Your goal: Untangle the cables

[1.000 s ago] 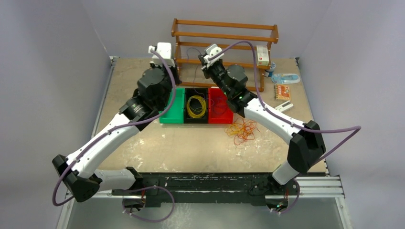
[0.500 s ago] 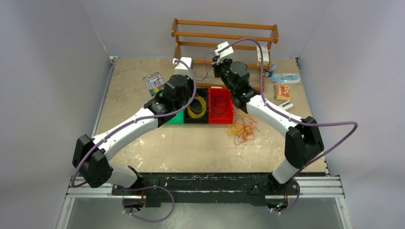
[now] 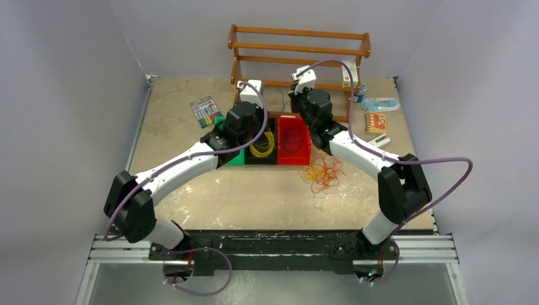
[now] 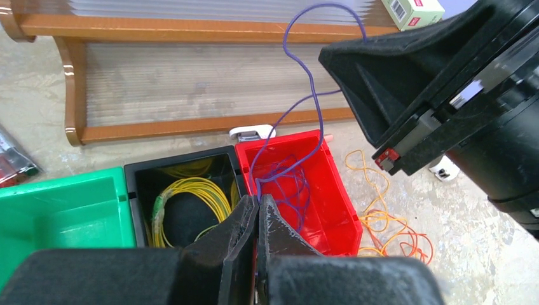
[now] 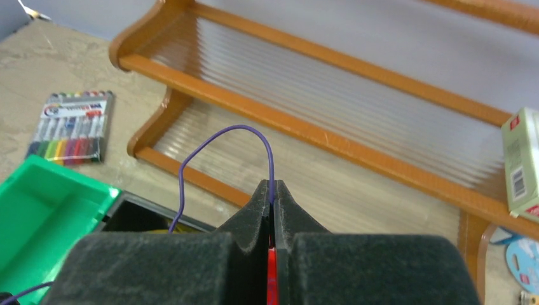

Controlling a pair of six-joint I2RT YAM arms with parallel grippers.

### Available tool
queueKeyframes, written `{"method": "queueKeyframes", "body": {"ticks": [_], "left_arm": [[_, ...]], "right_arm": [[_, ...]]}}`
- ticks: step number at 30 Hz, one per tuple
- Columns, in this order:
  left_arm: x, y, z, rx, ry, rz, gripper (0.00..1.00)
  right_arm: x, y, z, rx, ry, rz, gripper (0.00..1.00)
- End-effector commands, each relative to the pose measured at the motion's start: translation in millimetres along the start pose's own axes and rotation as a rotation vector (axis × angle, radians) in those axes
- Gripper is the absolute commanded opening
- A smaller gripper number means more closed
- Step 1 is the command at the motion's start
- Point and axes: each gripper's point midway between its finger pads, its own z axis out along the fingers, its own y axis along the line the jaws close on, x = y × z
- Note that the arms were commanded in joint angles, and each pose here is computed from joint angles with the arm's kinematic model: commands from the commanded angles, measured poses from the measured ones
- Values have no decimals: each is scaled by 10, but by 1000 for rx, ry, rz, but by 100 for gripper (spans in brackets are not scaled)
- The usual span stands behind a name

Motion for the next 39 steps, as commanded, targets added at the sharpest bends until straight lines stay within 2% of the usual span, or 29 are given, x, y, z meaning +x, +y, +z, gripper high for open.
{"method": "queueKeyframes", "body": {"ticks": [1, 19, 29, 39], "left_arm": [[-35, -82, 87, 44, -50, -61, 0], [140, -287, 510, 115, -55, -62, 0], [275, -428, 741, 162, -28, -64, 0], [536, -472, 1007, 178, -3, -61, 0]], "right_arm": [[90, -105, -35, 45, -2, 41, 0], [980, -415, -287, 133, 236, 75, 0], [1126, -609, -342, 207, 293, 56, 0], [1026, -459, -328, 118, 281, 73, 0]]}}
